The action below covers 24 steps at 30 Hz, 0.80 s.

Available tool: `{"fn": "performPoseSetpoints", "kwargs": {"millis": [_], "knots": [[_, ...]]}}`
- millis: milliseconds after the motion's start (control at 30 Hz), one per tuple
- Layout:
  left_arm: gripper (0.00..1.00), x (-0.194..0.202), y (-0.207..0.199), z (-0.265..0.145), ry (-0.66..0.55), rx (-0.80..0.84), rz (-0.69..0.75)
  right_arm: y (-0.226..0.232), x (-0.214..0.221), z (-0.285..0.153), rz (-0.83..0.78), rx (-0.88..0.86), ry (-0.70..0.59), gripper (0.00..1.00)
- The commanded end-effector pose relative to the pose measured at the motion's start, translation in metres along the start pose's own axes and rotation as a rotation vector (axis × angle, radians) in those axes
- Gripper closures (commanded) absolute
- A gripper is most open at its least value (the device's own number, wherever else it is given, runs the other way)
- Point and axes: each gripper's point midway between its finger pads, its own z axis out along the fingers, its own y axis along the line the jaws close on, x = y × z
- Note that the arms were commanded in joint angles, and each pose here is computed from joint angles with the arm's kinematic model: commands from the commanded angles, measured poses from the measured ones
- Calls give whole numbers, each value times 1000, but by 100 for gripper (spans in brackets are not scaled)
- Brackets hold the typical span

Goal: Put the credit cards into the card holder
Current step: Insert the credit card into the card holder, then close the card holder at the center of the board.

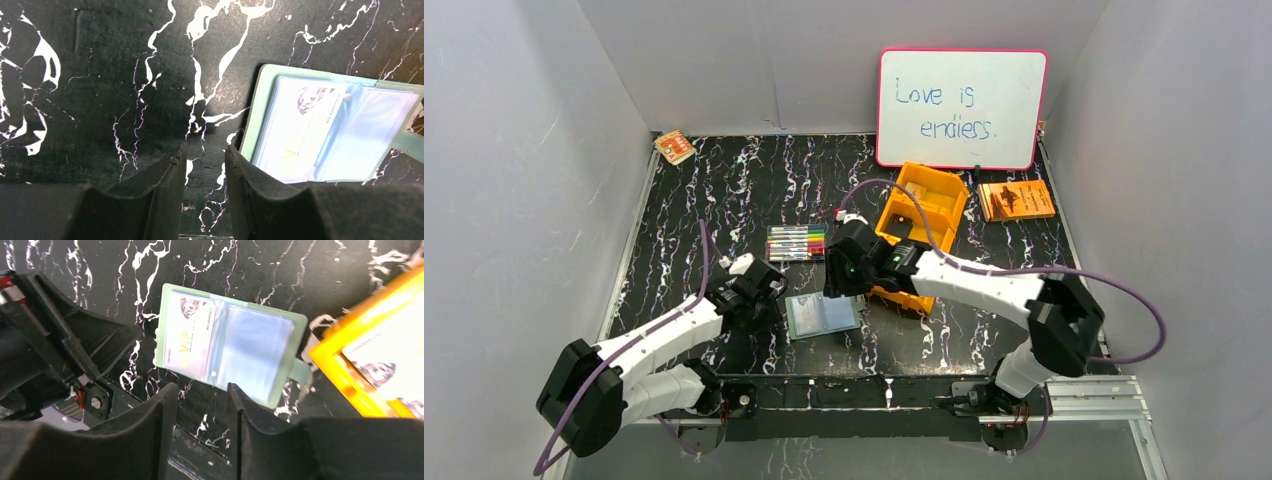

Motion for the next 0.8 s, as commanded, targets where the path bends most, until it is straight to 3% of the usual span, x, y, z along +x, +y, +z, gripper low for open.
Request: {"fn": "performPoseSetpoints", "kwargs": {"millis": [0, 233, 500, 767], "knots": [[66, -6, 8, -12, -23, -15, -30, -24, -2, -36, -37, 102, -47, 46], [52, -5, 9, -20, -30, 9, -61, -61, 25, -33, -15, 201, -23, 40], [40, 5, 11, -19, 8, 10, -88, -67, 2, -14, 40, 232, -173, 39], [37, 7, 13, -19, 16, 12, -100, -72, -1, 8, 26, 284, -151, 43]]}}
